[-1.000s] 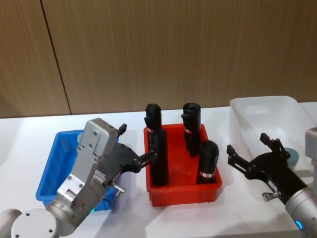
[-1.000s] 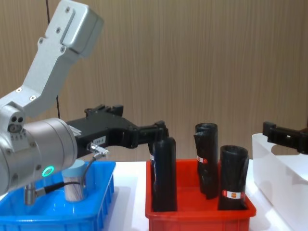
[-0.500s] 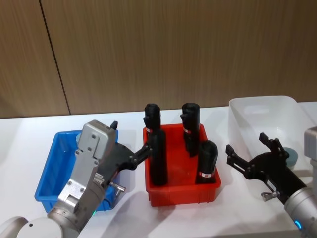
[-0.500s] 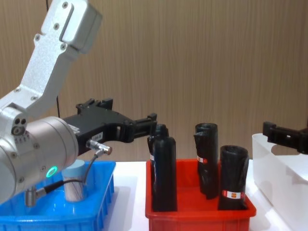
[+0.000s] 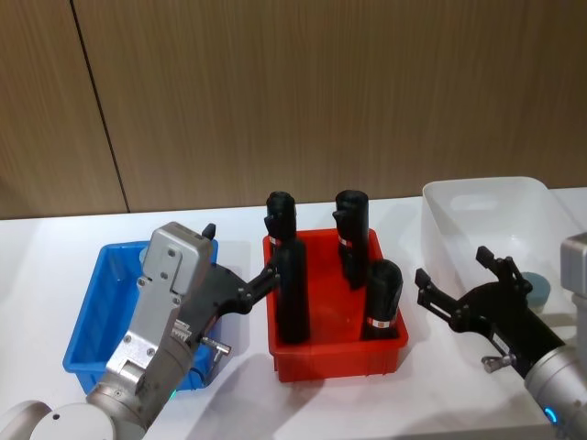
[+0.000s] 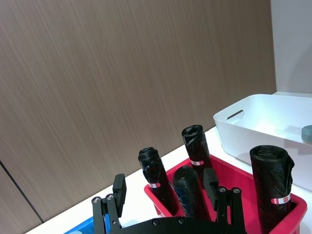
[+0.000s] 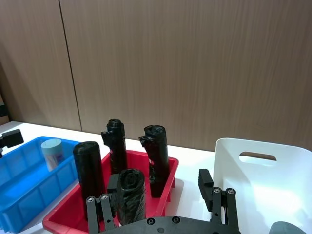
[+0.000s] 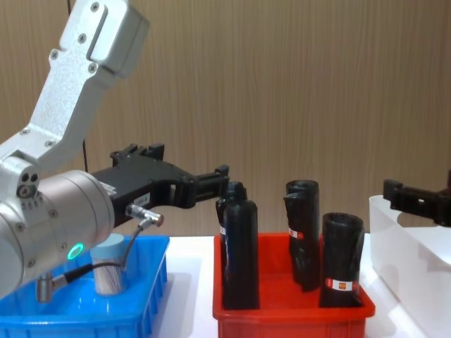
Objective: Pick the cotton swabs from the blue box and place them into the white box.
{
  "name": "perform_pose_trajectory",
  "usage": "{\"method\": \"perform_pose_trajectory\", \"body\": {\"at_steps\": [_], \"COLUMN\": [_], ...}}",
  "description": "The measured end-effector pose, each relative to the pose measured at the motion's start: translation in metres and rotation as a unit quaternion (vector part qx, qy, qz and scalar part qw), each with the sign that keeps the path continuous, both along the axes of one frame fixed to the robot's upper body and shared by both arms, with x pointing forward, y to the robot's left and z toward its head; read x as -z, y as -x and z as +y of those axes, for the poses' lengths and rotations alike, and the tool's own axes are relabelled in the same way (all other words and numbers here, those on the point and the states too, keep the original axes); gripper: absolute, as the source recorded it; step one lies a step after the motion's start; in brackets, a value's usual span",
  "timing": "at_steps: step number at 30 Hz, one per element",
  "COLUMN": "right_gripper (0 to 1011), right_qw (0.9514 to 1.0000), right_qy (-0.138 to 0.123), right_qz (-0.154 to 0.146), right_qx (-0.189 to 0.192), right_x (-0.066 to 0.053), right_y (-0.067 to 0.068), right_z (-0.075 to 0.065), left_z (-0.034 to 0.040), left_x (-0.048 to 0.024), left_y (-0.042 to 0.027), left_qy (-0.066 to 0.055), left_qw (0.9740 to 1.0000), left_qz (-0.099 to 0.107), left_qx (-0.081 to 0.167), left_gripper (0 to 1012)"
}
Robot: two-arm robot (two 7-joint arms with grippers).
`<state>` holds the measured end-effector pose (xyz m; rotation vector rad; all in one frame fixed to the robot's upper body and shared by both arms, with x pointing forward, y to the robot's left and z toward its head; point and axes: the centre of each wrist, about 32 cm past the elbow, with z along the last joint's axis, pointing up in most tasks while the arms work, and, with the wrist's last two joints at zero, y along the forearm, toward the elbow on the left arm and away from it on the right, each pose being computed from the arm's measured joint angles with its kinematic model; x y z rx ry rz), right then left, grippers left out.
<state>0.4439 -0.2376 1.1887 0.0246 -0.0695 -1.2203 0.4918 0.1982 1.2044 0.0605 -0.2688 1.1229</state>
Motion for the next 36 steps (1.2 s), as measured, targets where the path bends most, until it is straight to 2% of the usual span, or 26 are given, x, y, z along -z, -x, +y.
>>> {"method": "perform_pose_trajectory", "body": {"at_steps": [8,17,27,36], "right_gripper": [1002,1002,1002,1001], "right_qw": [0.9997,0.9974,0.9925,0.9887], "right_qy": [0.002,0.013,0.026,0.032], "right_qz": [0.012,0.033,0.057,0.073], "right_qx": [-0.021,-0.062,-0.105,-0.127], "right_x": [0.000,0.000,0.002,0.005], "right_y": [-0.003,-0.014,-0.036,-0.054], "right_z": [-0.003,-0.007,-0.004,0.003], "left_z": [0.0002,0.0003,0.0003,0.0003], "left_x": [-0.0002,-0.0001,-0.0001,0.0000], "left_y": [-0.0002,-0.0002,-0.0003,-0.0003], "left_qy": [0.000,0.000,0.000,0.000], "left_qw": [1.0000,1.0000,1.0000,1.0000], "left_qz": [0.000,0.000,0.001,0.001], "left_qx": [0.000,0.000,0.000,0.000], "left_gripper": [1004,1004,1004,1004]}}
